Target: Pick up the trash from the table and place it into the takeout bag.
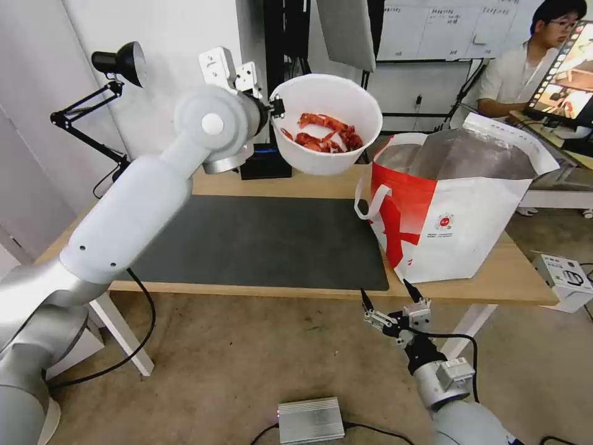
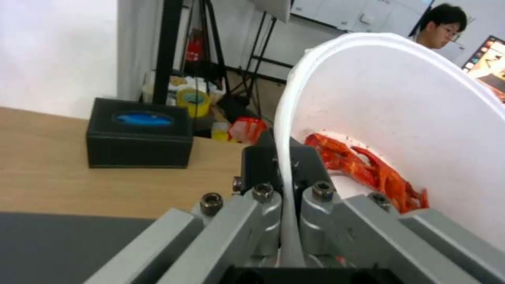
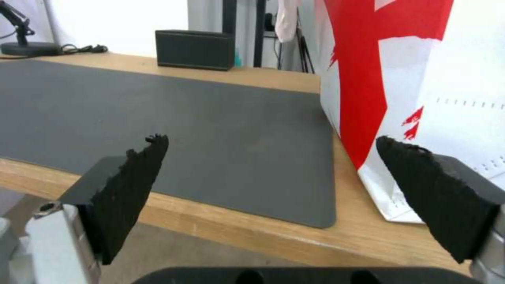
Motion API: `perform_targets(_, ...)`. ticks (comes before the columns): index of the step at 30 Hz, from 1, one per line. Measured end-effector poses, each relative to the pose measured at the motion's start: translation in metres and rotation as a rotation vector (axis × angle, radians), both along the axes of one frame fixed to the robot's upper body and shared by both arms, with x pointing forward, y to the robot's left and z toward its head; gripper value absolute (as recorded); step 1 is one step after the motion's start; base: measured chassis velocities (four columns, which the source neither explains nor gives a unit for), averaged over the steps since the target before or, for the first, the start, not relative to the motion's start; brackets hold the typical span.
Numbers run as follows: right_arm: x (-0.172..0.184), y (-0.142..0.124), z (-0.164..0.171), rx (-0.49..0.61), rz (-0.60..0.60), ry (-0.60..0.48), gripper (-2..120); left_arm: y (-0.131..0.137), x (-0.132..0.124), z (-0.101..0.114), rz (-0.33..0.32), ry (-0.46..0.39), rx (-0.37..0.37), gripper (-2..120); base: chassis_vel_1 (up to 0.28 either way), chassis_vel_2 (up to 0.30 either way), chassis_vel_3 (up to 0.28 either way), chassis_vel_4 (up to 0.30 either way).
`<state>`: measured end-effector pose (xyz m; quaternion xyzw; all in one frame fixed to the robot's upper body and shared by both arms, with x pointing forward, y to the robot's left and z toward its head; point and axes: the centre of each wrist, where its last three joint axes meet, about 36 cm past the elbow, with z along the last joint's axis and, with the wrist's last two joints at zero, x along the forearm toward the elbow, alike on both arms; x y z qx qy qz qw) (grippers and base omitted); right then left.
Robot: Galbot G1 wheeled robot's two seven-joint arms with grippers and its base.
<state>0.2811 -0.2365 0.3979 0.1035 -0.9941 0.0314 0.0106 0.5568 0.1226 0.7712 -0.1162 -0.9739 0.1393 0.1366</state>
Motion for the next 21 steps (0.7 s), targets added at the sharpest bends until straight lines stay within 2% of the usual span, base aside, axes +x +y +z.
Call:
perform_targets(3, 0.000, 0.000, 0.000, 0.000, 0.000, 0.000, 100, -0.009, 0.002, 0.003, -0.012, 0.000, 0.000, 0, 0.000, 0.000, 0.000, 0.000)
perform_targets(10, 0.000, 0.000, 0.000, 0.000, 0.000, 0.000, 100, -0.049, 0.012, 0.015, -0.038, 0.005, 0.002, 0, 0.000, 0.000, 0.000, 0.000)
perform_targets(21, 0.000, 0.000, 0.000, 0.000, 0.000, 0.000, 100, -0.083, 0.022, 0.022, -0.059, 0.014, 0.002, 0, 0.000, 0.000, 0.000, 0.000)
